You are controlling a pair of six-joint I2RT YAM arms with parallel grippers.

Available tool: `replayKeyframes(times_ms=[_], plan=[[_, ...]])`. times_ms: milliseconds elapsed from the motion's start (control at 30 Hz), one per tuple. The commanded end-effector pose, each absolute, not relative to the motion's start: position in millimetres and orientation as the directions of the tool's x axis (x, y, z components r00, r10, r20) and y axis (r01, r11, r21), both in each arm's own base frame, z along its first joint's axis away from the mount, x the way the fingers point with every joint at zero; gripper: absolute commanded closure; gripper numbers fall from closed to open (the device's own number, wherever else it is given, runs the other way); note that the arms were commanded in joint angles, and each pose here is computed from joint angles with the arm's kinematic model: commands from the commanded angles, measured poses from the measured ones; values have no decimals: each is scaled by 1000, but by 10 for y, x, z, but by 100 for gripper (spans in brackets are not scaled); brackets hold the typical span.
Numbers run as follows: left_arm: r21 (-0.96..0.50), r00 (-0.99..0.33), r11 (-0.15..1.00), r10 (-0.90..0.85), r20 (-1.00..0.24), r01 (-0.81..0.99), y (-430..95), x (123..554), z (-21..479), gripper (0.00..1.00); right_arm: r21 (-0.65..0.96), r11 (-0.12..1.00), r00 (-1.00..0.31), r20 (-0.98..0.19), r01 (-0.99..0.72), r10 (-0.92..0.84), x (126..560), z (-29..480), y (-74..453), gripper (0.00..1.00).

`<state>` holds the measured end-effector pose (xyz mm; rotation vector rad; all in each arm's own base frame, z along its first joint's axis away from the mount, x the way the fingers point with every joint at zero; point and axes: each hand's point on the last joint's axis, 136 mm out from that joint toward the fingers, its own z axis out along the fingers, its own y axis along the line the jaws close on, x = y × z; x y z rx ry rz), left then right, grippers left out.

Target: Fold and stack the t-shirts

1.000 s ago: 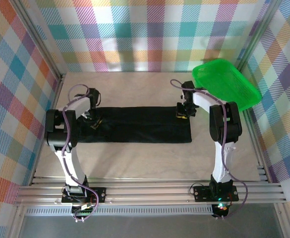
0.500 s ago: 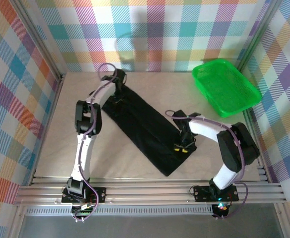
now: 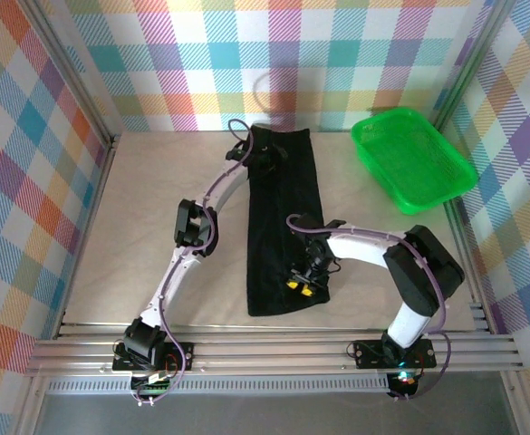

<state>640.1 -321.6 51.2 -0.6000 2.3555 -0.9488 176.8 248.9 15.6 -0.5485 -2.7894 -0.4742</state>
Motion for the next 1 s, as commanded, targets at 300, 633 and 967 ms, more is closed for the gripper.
replayKeyframes(times_ms=[300,633,967], plan=[[-760,-635,642,-629,-449,-99,-2842,6455,2098,40,347,878,-941,46,330,336,2110,799,2414,51],[-557,-850,768,-489,-195,-314,-2241,4319,1465,46,357,880,-947,42,313,319,1725,804,1700,49],[-496,-930,789,-278,240,-363,-2000,1848,565,43,420,874,-964,199,245,175,1537,298,1976,49]])
